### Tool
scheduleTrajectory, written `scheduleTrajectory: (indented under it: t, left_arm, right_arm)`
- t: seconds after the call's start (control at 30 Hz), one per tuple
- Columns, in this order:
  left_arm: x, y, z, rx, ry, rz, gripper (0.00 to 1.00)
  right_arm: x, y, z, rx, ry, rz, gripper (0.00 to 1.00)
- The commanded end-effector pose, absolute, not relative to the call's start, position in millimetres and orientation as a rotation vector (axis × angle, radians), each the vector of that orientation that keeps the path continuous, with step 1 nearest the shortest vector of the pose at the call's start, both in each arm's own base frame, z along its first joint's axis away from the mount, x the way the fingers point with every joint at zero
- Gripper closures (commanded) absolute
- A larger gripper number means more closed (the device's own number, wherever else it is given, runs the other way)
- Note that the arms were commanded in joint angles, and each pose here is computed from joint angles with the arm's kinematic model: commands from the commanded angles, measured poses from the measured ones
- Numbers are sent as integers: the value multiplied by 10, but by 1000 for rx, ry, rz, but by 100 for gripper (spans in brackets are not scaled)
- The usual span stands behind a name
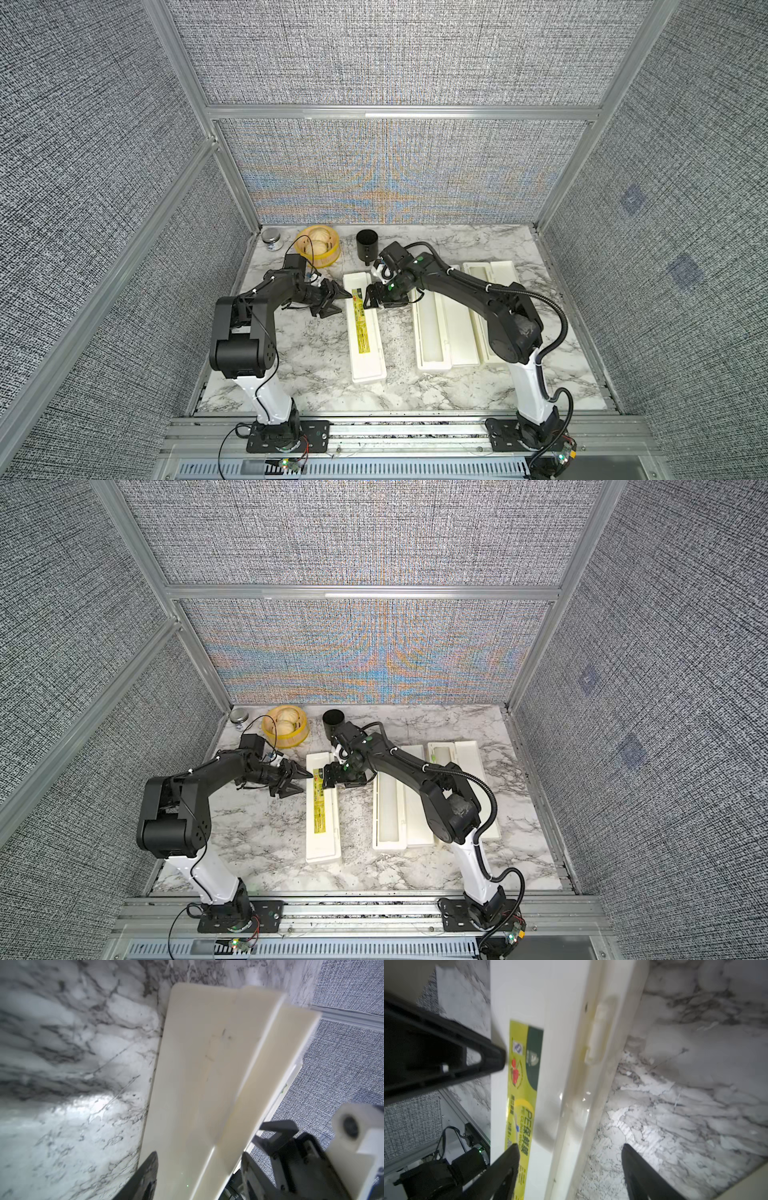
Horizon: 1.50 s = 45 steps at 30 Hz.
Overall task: Put plastic wrap rolls into dispensers
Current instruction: Close the lid on the plastic wrap cutting box, then open the lid of the plastic wrap cutting box.
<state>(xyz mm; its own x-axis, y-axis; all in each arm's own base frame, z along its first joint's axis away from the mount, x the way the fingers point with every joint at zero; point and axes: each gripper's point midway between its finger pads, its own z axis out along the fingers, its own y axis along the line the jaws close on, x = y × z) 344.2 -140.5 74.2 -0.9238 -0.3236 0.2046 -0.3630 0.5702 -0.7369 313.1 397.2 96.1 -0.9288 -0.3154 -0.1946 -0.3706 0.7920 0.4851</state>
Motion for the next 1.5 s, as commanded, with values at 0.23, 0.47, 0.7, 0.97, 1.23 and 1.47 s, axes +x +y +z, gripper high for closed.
scheduleTrajectory:
  t: [0.23,0.47,0.7,0.97,1.23,1.47]
  left_arm:
    - [3033,-1270,144,671,-2719,1038,54]
    - [2896,-1261,72,689,-2698,1036,54]
    - [3178,-1283,553,624,-2770,1152,49]
    - [3232,-1106,730,676,-2817,1193,46]
    - [3202,-1031,726,699,-2802,1247,46]
    - [3166,-1028,726,708,-2800,1259,45]
  right_arm:
    - [2869,3750,604,-511,3029,509,24]
    - [2893,3681,757,-526,2989,404,23]
    - [2858,3820,1136,-553,2917,447,15]
    - [2736,4013,1146,-582,2938,421,5]
    - [2752,4081,896,-483,2975,310,1]
    - [2768,4123,839,-496,2986,259,1]
